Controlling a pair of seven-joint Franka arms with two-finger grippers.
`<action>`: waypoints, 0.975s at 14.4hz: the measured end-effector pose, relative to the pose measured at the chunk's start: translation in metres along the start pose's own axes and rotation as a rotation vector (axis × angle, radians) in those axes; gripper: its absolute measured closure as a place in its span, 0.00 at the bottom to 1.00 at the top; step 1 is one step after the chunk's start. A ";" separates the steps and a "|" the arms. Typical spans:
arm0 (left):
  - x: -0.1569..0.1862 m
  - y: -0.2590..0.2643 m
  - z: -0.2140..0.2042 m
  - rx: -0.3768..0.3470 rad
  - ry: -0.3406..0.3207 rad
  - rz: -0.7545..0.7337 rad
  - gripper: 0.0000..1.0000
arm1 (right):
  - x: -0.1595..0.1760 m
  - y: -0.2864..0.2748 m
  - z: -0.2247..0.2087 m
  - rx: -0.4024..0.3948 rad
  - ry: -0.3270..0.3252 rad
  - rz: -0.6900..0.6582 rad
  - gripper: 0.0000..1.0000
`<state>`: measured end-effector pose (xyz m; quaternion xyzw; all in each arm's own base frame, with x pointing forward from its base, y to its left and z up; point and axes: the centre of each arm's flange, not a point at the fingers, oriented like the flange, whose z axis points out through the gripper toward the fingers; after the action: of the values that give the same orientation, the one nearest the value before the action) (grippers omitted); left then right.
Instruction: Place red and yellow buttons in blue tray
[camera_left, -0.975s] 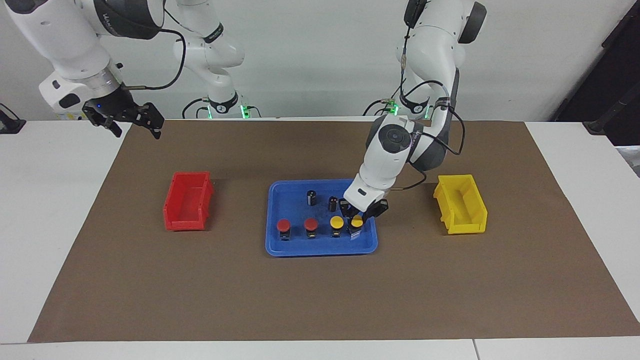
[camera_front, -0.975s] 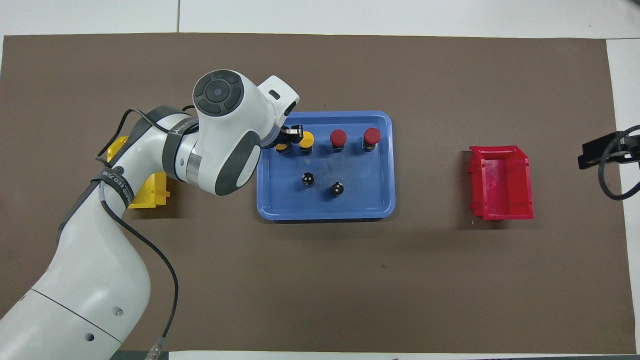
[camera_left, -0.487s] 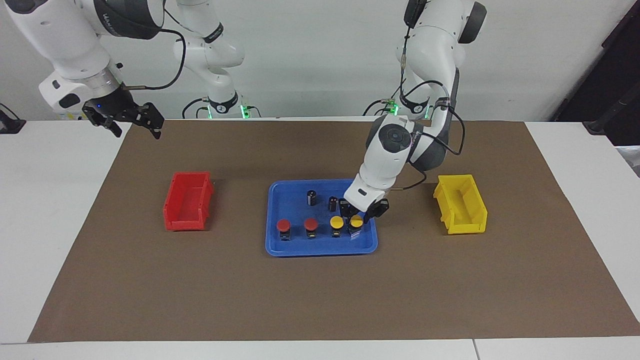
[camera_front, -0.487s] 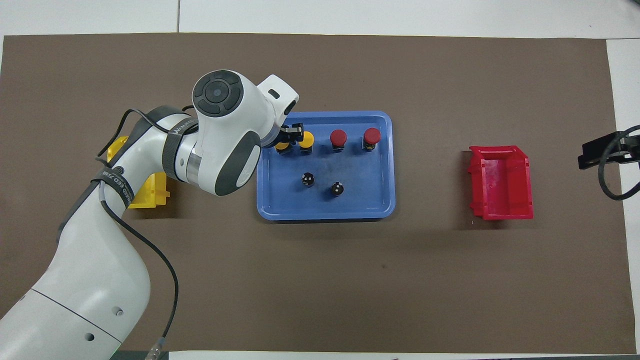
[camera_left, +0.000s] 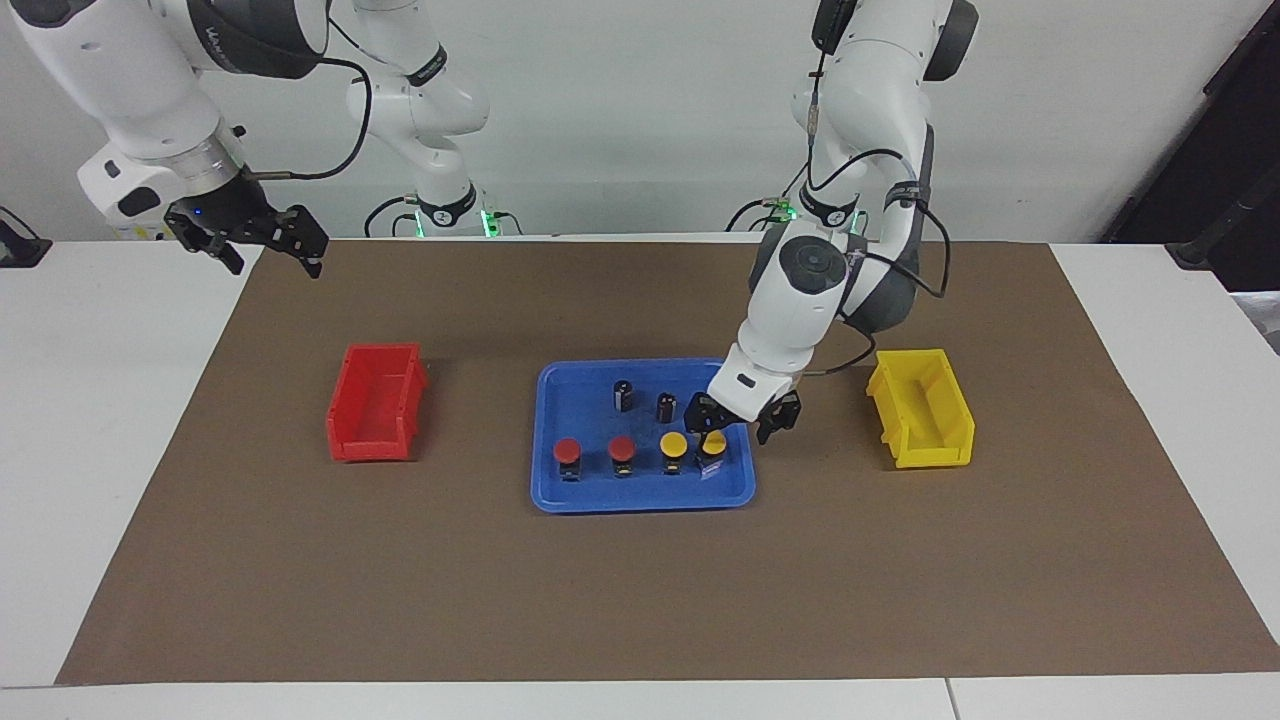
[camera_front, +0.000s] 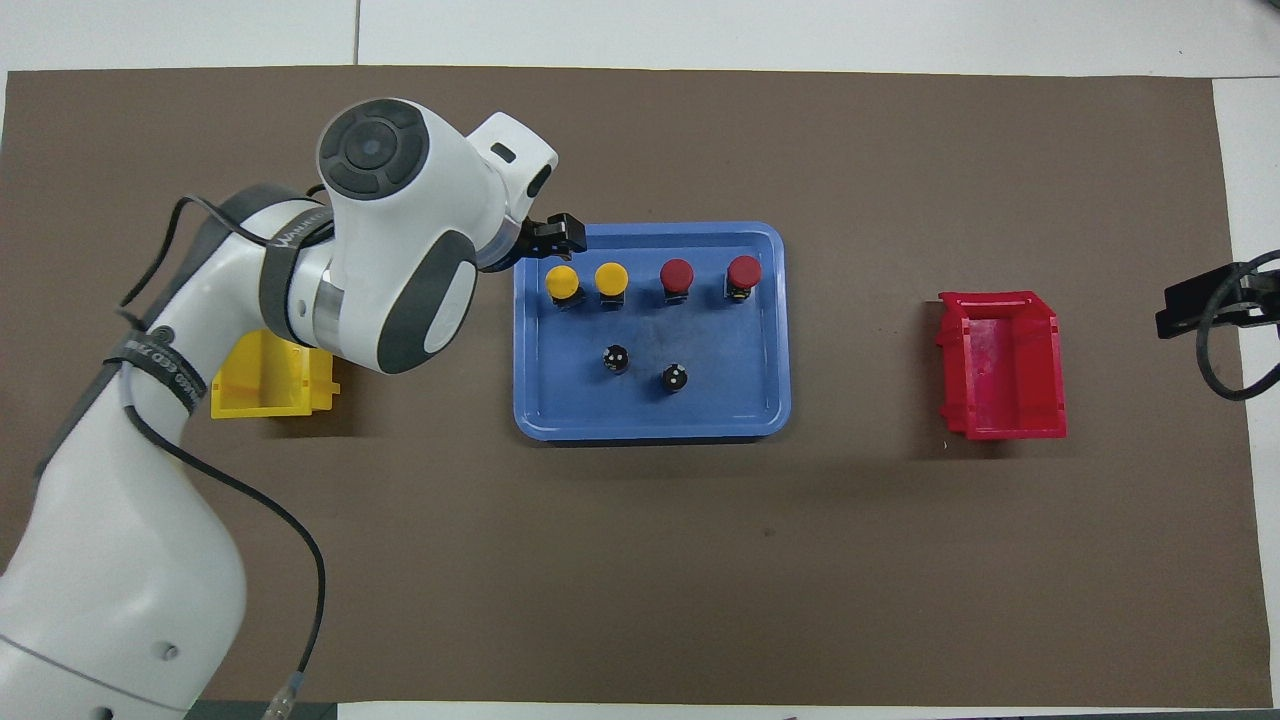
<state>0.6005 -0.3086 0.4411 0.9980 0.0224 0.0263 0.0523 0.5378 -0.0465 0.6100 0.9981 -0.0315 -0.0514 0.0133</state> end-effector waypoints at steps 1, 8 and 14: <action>-0.001 -0.013 -0.027 0.018 -0.011 -0.016 0.00 | 0.000 0.000 0.000 0.000 0.000 0.000 0.00; -0.043 -0.201 -0.192 0.083 -0.171 0.015 0.00 | 0.000 0.000 0.000 0.000 0.000 0.000 0.00; -0.058 -0.269 -0.157 0.058 -0.121 0.016 0.00 | 0.000 0.000 0.000 0.000 0.000 0.000 0.00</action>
<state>0.5225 -0.0283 0.5658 0.9990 0.0121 -0.0345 0.0244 0.5378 -0.0465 0.6100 0.9981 -0.0315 -0.0514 0.0133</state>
